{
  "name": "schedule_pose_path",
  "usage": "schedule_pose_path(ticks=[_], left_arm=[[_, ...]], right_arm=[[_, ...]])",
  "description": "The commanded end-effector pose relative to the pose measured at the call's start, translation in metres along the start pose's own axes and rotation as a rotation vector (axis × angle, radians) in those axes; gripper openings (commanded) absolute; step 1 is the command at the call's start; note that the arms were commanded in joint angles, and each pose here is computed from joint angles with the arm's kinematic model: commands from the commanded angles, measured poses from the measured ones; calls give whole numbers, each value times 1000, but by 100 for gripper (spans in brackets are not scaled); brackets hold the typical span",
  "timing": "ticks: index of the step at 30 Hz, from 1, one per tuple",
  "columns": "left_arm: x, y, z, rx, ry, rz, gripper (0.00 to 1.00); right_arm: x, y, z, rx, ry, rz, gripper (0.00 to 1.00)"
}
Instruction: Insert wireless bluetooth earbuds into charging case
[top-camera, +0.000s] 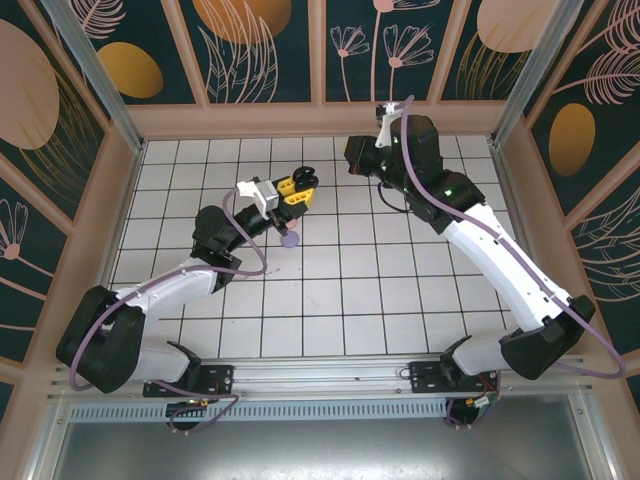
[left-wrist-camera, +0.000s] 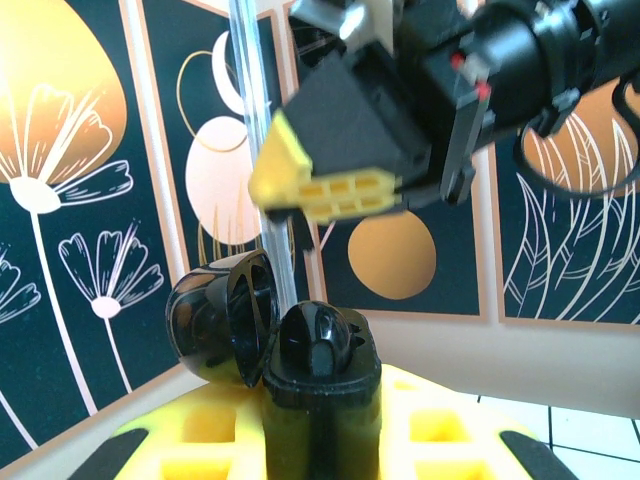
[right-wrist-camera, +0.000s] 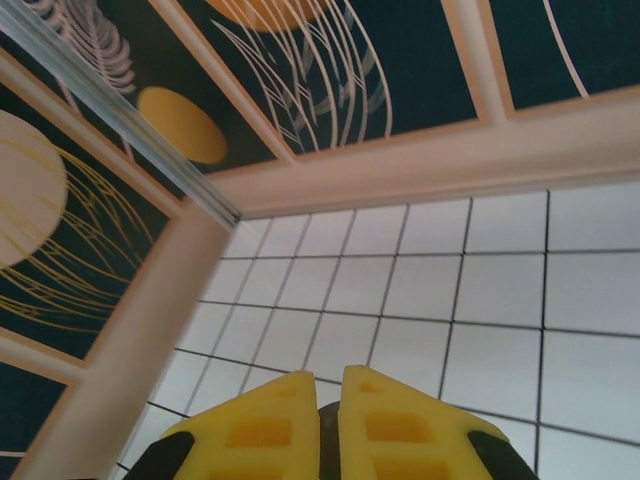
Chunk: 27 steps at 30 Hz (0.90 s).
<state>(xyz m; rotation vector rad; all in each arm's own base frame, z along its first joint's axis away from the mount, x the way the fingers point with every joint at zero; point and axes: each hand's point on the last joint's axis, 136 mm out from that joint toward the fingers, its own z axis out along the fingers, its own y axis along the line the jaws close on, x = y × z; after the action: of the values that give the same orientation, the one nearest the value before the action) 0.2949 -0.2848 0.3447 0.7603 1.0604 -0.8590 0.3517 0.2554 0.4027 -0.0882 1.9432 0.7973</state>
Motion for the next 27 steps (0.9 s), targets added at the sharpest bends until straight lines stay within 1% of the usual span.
schedule_pose_path(ticks=[1,7,13,18,27], left_arm=[[-15,0,7,17,-46,16,0],[-16,1,10,22,-54,-4,0],[-20,2,14,30,-73,-19,0],[-23,2,14,32,-83,-20,0],[-23,2,13,31,-83,-19,0]], right_arm=[[-21,26,-12,-97,-65,-27,10],[-25,59,-19,-216,-115,-34,10],[-16,88,-25,-322,-135,-39,10],[-3,95,-27,-361,-142,-33,10],[15,91,-21,-363,-108,-6,10]])
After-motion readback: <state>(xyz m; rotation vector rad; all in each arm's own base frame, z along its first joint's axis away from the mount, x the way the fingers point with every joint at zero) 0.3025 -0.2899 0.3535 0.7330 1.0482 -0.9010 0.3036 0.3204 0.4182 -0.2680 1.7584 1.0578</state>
